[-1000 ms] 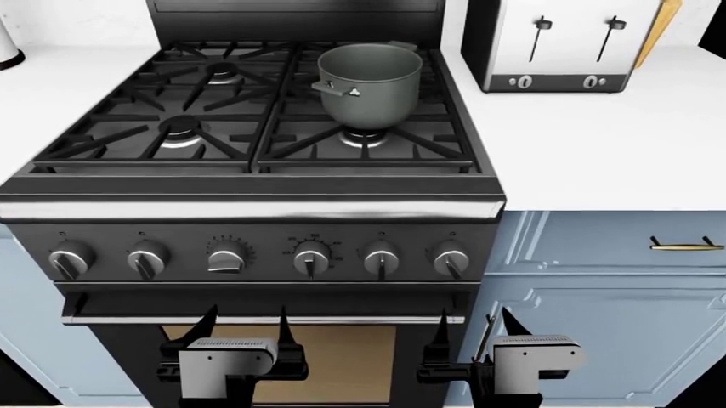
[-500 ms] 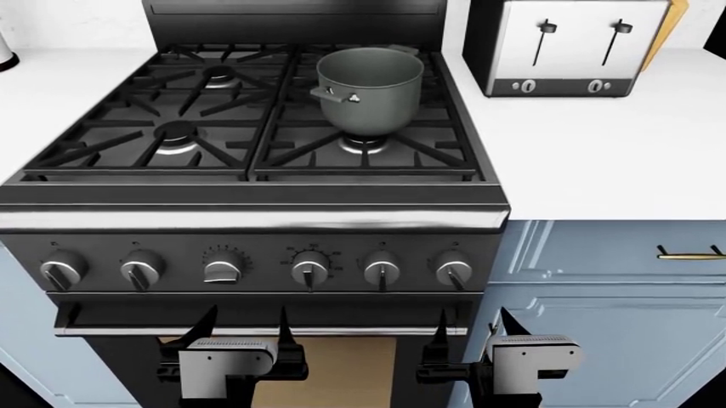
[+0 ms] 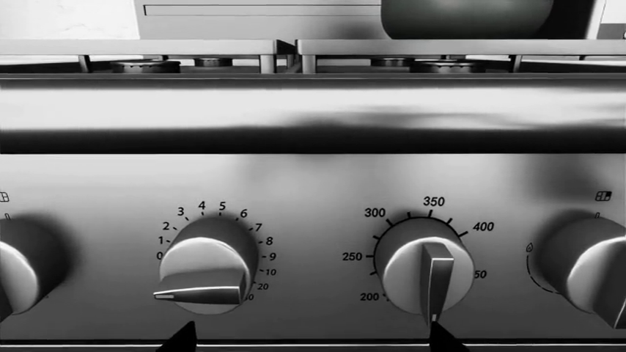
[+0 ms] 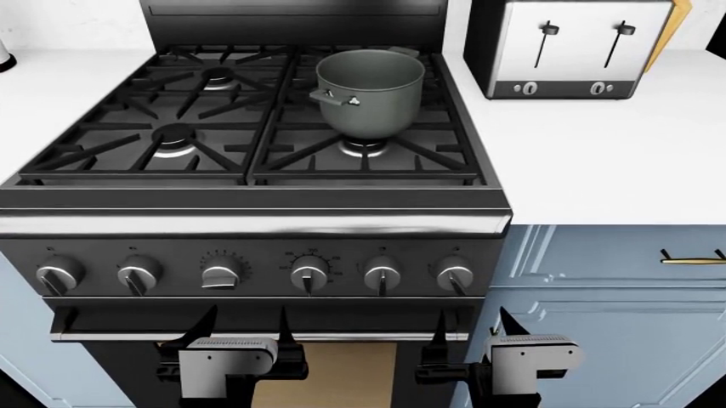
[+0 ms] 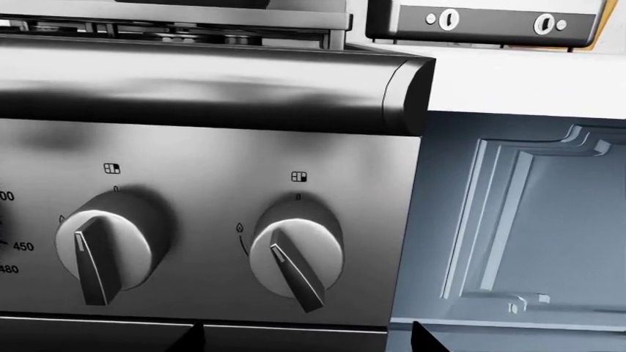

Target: Turn off the front right burner of the stove.

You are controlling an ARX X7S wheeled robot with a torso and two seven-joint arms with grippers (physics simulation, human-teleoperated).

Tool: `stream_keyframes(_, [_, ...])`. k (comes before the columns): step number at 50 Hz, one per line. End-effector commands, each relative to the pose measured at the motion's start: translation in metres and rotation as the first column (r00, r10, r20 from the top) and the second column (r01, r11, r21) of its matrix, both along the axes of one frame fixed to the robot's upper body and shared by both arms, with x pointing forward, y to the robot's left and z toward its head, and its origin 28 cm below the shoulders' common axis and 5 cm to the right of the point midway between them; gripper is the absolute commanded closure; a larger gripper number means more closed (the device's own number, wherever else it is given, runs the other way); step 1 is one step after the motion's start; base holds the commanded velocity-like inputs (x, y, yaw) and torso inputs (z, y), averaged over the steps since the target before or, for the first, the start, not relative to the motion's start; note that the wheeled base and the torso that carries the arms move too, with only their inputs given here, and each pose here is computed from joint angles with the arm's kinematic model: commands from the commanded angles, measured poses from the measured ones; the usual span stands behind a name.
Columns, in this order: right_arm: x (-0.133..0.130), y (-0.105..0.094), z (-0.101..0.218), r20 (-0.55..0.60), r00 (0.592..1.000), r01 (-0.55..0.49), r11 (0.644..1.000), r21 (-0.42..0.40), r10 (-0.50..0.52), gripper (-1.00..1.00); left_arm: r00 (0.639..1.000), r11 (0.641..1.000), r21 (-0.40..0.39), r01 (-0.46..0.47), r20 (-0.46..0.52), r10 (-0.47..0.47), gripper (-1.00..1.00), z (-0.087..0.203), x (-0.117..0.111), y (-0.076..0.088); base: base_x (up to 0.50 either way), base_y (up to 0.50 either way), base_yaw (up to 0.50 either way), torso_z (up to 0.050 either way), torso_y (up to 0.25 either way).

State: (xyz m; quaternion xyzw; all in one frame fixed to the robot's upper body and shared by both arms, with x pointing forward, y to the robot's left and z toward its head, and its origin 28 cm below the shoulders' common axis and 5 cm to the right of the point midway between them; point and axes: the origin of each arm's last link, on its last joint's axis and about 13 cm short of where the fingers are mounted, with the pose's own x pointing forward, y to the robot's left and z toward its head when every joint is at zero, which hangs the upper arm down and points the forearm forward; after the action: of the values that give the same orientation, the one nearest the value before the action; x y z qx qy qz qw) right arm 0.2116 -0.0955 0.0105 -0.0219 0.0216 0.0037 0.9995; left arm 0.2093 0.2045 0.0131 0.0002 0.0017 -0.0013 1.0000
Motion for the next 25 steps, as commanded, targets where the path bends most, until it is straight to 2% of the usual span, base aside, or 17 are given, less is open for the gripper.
stream_keyframes(1, [-0.001, 0.002, 0.005, -0.012, 1.000, 0.007, 1.000, -0.003, -0.007, -1.00, 1.000, 1.000, -0.006, -0.003, 0.001, 0.003, -1.00, 0.001, 0.000, 0.000, 0.00, 0.00, 0.00, 0.000, 0.000])
stream_keyframes(8, [0.001, 0.005, 0.013, -0.061, 0.998, 0.004, 1.000, 0.025, -0.003, -1.00, 1.000, 1.000, -0.013, -0.002, 0.009, 0.002, -1.00, 0.003, -0.002, 0.000, 0.00, 0.00, 0.00, 0.000, 0.000])
stream_keyframes(25, [0.018, -0.002, 0.032, -0.087, 0.995, -0.058, 0.991, -0.122, 0.047, -1.00, 1.000, 1.000, -0.015, 0.001, 0.015, 0.000, -1.00, 0.004, -0.004, 0.000, 0.00, 0.00, 0.00, 0.000, 0.000])
